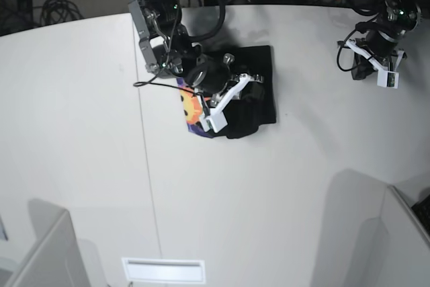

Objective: Fold the T-shirt properly
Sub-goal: 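Lift the bundle with the right gripper and flip it over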

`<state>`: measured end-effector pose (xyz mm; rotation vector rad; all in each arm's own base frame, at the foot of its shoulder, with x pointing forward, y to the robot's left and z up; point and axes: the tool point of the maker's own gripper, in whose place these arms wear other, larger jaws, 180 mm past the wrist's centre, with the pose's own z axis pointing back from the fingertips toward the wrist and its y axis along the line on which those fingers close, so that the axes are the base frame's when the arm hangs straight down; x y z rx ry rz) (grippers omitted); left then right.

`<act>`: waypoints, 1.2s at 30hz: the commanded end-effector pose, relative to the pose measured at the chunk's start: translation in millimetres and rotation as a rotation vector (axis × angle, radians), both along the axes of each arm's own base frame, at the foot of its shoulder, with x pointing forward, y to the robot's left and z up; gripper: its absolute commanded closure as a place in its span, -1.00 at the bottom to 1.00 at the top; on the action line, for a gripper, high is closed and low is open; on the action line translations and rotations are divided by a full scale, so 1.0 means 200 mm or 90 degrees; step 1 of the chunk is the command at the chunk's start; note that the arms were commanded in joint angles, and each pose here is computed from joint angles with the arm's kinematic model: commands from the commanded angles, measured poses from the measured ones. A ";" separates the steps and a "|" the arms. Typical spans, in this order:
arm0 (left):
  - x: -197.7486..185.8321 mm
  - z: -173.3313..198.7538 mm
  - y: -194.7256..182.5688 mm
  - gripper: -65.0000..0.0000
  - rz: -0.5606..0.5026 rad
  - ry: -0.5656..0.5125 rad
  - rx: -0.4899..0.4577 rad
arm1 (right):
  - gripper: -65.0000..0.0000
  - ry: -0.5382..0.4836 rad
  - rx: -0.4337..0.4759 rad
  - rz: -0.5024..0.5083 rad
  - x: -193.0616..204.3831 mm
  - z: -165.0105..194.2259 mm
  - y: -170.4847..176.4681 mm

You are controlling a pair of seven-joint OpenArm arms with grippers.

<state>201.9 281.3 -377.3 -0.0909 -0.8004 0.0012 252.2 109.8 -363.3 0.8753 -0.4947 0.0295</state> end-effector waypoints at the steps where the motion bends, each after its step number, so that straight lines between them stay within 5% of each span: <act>1: 0.02 0.05 0.01 1.00 -0.004 -0.022 0.002 | 1.00 -0.025 0.028 -0.005 0.04 0.08 0.03; 15: -0.01 -0.03 0.08 1.00 0.011 0.009 -0.003 | 1.00 -0.012 0.018 0.005 0.04 0.04 0.05; 22: -0.01 -0.03 0.09 1.00 0.010 0.010 0.000 | 0.09 -0.022 0.019 0.023 0.03 0.06 0.09; 28: -0.01 -0.03 0.09 1.00 0.010 0.010 0.000 | -0.08 -0.009 0.005 0.033 0.01 0.07 0.15; 36: -0.01 -0.03 0.09 1.00 0.011 0.012 0.001 | -0.09 -0.053 -0.001 0.130 -0.07 0.15 0.33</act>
